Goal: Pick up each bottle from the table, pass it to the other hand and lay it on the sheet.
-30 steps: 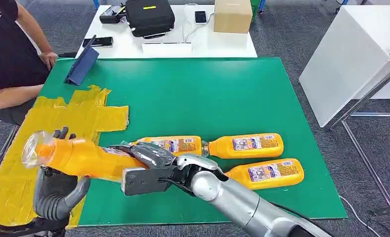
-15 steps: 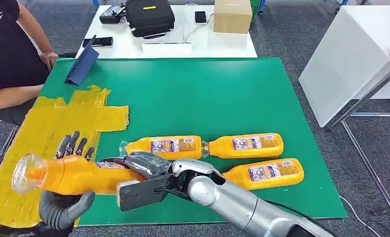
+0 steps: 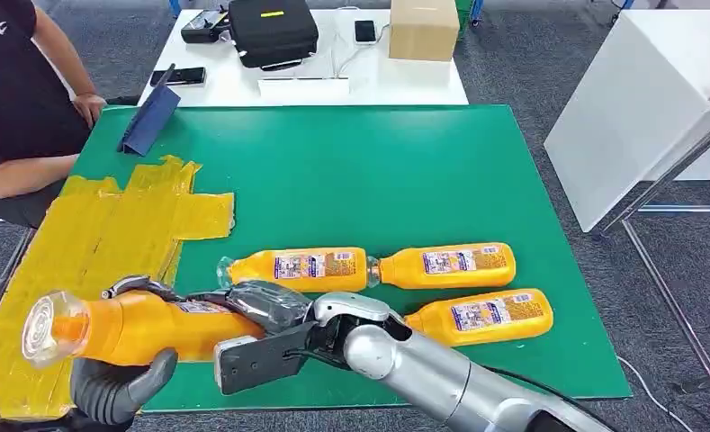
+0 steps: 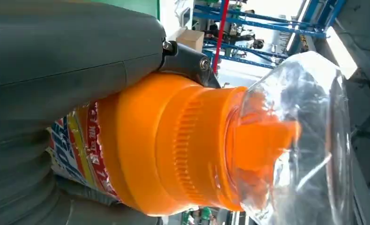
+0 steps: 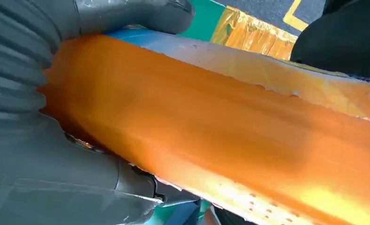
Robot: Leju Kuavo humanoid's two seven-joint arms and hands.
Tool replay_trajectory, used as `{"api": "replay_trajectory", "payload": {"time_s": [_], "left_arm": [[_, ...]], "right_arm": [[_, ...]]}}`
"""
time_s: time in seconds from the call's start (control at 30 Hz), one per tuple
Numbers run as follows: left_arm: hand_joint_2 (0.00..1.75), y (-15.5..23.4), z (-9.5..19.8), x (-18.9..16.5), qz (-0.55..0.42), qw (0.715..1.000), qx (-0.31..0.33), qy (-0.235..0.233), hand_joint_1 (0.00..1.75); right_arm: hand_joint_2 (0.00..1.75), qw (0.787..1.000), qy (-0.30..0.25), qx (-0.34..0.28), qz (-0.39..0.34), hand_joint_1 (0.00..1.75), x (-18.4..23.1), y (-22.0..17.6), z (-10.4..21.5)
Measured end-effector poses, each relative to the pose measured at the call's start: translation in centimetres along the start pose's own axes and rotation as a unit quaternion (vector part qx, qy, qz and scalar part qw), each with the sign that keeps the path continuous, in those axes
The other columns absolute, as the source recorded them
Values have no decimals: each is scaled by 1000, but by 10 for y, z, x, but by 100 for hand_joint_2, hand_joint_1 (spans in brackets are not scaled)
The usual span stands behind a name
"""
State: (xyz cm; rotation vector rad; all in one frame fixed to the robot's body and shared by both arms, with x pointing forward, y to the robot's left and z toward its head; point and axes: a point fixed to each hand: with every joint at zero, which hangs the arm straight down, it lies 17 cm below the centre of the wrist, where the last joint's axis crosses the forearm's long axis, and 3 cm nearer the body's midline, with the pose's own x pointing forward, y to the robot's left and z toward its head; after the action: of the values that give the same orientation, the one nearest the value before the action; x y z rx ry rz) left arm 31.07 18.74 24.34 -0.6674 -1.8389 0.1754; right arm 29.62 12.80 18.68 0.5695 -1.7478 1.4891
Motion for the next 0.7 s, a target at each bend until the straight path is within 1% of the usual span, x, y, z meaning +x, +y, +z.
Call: {"api": "replay_trajectory", "payload": {"time_s": [0.17,0.2,0.23,0.3,0.33,0.43,0.5,0.57,0.63,0.67,0.7], "left_arm": [[175,0,0,-1,-9,1000,0,0,175],[175,0,0,-1,-15,1000,-1,0,175],[175,0,0,-1,-21,1000,-1,-2,175],[175,0,0,-1,-37,999,1,-3,175],[175,2,0,-1,-47,999,5,-3,175],[175,19,-1,2,-103,994,33,-7,175],[175,43,0,6,-183,981,66,-5,175],[175,76,2,14,-289,951,112,-2,175],[175,107,7,26,-363,919,153,-3,175],[175,121,9,35,-414,894,173,-8,175],[175,134,12,45,-468,863,193,-13,175]], "right_arm": [[175,1000,2,-3,1,175,-2,-1,1],[175,1000,3,-5,3,21,-3,-2,1],[175,1000,5,-12,8,0,-5,-5,2],[175,999,9,-27,18,0,-7,-10,2],[0,999,12,-37,24,0,-8,-13,3],[0,997,32,-64,36,0,-17,-28,5],[0,994,48,-84,44,0,-27,-46,10],[0,991,67,-105,46,0,-38,-62,17],[0,988,82,-121,49,0,-51,-76,26],[0,986,90,-127,51,0,-57,-83,30],[0,985,98,-133,51,0,-62,-88,34]]}}
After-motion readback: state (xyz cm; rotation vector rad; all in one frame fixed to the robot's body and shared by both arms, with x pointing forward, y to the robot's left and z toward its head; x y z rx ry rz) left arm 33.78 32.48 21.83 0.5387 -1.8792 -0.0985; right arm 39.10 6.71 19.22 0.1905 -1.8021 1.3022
